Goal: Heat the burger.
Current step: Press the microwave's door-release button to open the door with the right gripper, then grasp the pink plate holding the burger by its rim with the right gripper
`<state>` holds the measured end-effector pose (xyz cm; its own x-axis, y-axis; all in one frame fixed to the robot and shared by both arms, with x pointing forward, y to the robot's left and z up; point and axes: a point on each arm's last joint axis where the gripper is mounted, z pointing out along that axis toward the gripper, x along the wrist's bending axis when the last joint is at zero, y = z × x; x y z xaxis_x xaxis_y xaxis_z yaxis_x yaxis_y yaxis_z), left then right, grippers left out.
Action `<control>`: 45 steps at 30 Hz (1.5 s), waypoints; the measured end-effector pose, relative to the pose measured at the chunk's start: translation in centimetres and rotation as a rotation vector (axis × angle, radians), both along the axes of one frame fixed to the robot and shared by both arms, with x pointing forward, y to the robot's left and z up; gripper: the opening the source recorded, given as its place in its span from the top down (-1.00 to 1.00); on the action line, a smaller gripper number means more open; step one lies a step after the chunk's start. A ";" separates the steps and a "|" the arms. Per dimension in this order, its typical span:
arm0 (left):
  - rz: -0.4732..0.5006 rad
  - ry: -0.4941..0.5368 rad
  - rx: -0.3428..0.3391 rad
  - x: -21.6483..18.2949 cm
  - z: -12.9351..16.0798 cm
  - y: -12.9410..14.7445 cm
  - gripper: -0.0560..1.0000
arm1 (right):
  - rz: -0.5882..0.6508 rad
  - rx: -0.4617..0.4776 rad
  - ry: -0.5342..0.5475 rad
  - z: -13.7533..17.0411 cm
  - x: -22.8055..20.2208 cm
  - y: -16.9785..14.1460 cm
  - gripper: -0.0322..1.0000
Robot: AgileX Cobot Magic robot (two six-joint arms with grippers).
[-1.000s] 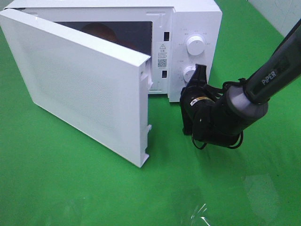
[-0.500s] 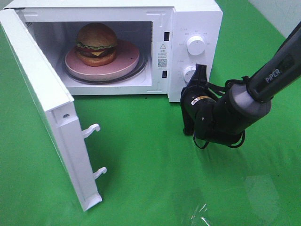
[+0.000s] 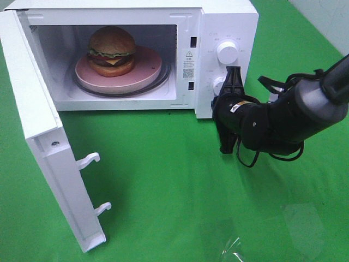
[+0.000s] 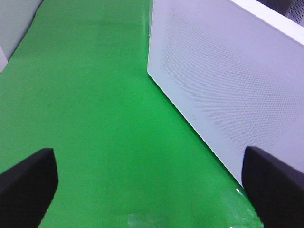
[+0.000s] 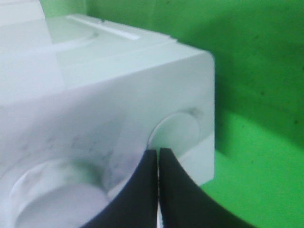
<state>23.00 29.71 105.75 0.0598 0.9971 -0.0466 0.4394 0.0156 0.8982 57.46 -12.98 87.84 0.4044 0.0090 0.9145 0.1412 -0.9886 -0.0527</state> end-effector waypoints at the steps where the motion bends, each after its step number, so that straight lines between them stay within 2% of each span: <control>1: 0.000 0.000 0.000 0.0 0.0 0.0 -0.95 | 0.019 -0.017 0.005 0.3 -0.1 0.0 0.88; 2: 0.000 0.000 0.000 0.0 0.0 0.0 -0.95 | 0.019 -0.017 0.005 0.3 -0.1 0.0 0.88; 4: 0.000 0.000 0.000 0.0 0.0 0.0 -0.95 | 0.134 -0.139 0.052 1.0 -0.9 0.3 0.88; 5: 0.000 0.000 0.000 0.0 0.0 0.0 -0.95 | 0.134 -0.139 0.052 1.0 -0.9 0.3 0.88; 6: 0.000 0.000 0.000 0.0 0.0 0.0 -0.95 | 0.199 -0.199 0.062 1.5 -1.1 0.4 0.88; 11: 0.000 0.000 0.000 0.0 0.0 0.0 -0.95 | 0.287 -0.262 0.058 2.6 -1.5 0.7 0.88; 13: 0.000 0.000 0.000 0.0 0.0 0.0 -0.95 | 0.399 -0.345 0.050 3.9 -2.1 1.0 0.88; 16: 0.000 0.000 0.000 0.0 0.0 0.0 -0.95 | 0.464 -0.401 0.032 4.6 -2.4 1.2 0.88; 17: 0.000 0.000 0.000 0.0 0.0 0.0 -0.95 | 0.535 -0.469 0.019 5.2 -2.8 1.3 0.88; 18: 0.000 0.000 0.000 0.0 0.0 0.0 -0.95 | 0.535 -0.469 0.019 5.2 -2.8 1.3 0.88; 19: 0.000 0.000 0.000 0.0 0.0 0.0 -0.95 | 0.601 -0.537 0.013 5.6 -3.2 1.3 0.88; 20: 0.000 0.000 0.000 0.0 0.0 0.0 -0.95 | 0.601 -0.537 0.013 5.6 -3.2 1.3 0.88; 22: 0.000 0.000 0.000 0.0 0.0 0.0 -0.95 | 0.694 -0.637 0.018 6.3 -3.8 1.2 0.88; 23: 0.000 0.000 0.000 0.0 0.0 0.0 -0.95 | 0.694 -0.637 0.018 6.3 -3.8 1.2 0.88; 24: 0.000 0.000 0.000 0.0 0.0 0.0 -0.95 | 0.746 -0.696 0.028 6.7 -4.2 1.0 0.87; 25: 0.000 0.000 0.000 0.0 0.0 0.0 -0.95 | 0.746 -0.696 0.028 6.7 -4.2 1.0 0.87; 26: 0.000 0.000 0.000 0.0 0.0 0.0 -0.95 | 0.793 -0.748 0.050 6.8 -4.6 0.8 0.87; 27: 0.000 0.000 0.000 0.0 0.0 0.0 -0.95 | 0.793 -0.748 0.050 6.8 -4.6 0.8 0.87; 28: 0.000 0.000 0.000 0.0 0.0 0.0 -0.95 | 0.846 -0.806 0.073 7.0 -5.1 0.6 0.86; 30: 0.000 0.000 0.000 0.0 0.0 0.0 -0.95 | 0.879 -0.838 0.089 7.1 -5.3 0.5 0.86; 31: 0.000 0.000 0.000 0.0 0.0 0.0 -0.95 | 0.939 -0.899 0.105 7.3 -5.7 0.2 0.85; 34: 0.000 0.000 0.000 0.0 0.0 0.0 -0.95 | 0.992 -0.947 0.120 7.6 -6.1 0.0 0.84; 35: 0.000 0.000 0.000 0.0 0.0 0.0 -0.95 | 1.057 -0.998 0.148 7.7 -6.6 -0.3 0.83; 36: 0.000 0.000 0.000 0.0 0.0 0.0 -0.95 | 1.057 -0.998 0.148 7.7 -6.6 -0.3 0.83; 37: 0.000 0.000 0.000 0.0 0.0 0.0 -0.95 | 1.119 -1.043 0.170 7.9 -7.0 -0.4 0.82; 38: 0.000 0.000 0.000 0.0 0.0 0.0 -0.95 | 1.119 -1.043 0.170 7.9 -7.0 -0.4 0.82; 40: 0.000 0.000 0.000 0.0 0.0 0.0 -0.95 | 1.234 -1.126 0.188 8.3 -7.5 -0.7 0.80; 41: 0.000 0.000 0.000 0.0 0.0 0.0 -0.95 | 1.234 -1.126 0.188 8.3 -7.5 -0.7 0.80; 42: 0.000 0.000 0.000 0.0 0.0 0.0 -0.95 | 1.310 -1.181 0.184 8.6 -7.7 -0.8 0.79; 43: 0.000 0.000 0.000 0.0 0.0 0.0 -0.95 | 1.310 -1.181 0.184 8.6 -7.7 -0.8 0.79; 44: 0.000 0.000 0.000 0.0 0.0 0.0 -0.95 | 1.387 -1.234 0.177 8.9 -7.7 -0.8 0.78; 45: 0.000 0.000 0.000 0.0 0.0 0.0 -0.95 | 1.387 -1.234 0.177 8.9 -7.7 -0.8 0.78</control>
<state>23.00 29.71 105.75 0.0598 0.9971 -0.0466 0.4394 0.0156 0.8982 49.71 -13.80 96.77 -0.3932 0.9151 0.0893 0.8515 0.3257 0.4109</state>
